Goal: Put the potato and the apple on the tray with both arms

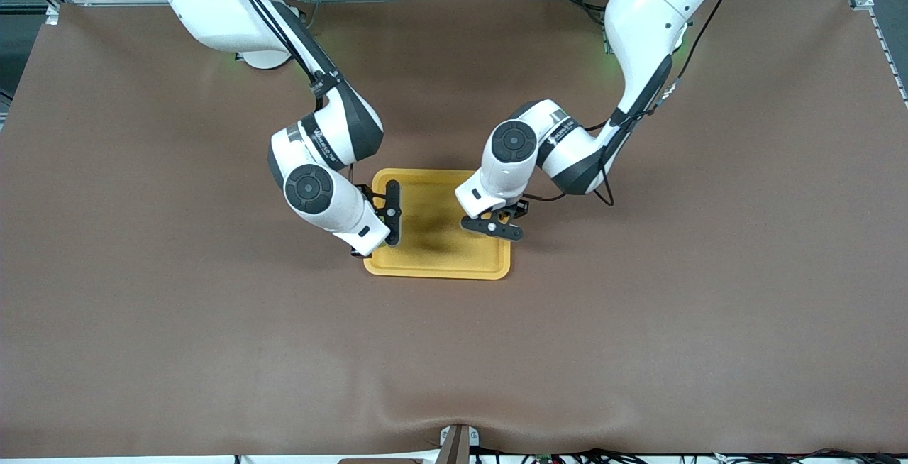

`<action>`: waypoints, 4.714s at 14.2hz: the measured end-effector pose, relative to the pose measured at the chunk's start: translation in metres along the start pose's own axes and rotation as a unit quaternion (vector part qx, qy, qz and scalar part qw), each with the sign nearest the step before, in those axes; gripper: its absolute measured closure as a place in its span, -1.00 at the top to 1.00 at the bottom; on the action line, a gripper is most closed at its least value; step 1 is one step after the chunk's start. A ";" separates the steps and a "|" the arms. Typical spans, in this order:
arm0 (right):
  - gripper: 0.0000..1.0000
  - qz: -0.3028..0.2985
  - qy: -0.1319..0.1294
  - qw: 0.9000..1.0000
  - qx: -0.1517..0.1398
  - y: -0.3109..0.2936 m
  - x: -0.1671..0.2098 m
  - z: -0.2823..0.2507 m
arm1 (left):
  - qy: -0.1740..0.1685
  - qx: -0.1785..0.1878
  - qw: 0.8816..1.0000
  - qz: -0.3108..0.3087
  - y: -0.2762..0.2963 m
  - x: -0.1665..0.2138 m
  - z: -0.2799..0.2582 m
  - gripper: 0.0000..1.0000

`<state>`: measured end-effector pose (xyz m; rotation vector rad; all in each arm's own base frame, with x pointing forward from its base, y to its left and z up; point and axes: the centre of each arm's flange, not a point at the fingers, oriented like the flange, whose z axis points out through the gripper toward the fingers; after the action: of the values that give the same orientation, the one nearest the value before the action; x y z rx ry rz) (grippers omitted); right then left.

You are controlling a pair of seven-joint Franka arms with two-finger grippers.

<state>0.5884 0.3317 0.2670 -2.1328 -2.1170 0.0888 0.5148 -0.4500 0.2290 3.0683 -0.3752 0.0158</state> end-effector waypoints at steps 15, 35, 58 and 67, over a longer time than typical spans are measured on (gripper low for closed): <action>0.72 0.015 -0.022 1.000 0.001 -0.019 0.027 0.042 | 0.026 0.035 0.993 -0.111 -0.100 0.058 -0.113 1.00; 1.00 0.022 -0.033 0.999 0.010 -0.031 0.022 -0.031 | 0.020 0.072 0.988 -0.138 -0.295 0.012 -0.391 1.00; 1.00 0.554 0.023 0.832 -0.037 -0.026 -0.313 -0.296 | -0.016 0.044 0.993 -0.108 -0.371 -0.079 -0.479 1.00; 1.00 0.696 0.040 0.716 -0.034 -0.101 -0.326 -0.391 | -0.051 0.041 0.991 -0.114 -0.374 -0.088 -0.472 1.00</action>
<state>0.5387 -0.0142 0.6502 -3.0774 -0.0259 0.0494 0.5180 -0.0420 0.6804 3.1815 -0.0276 -0.1372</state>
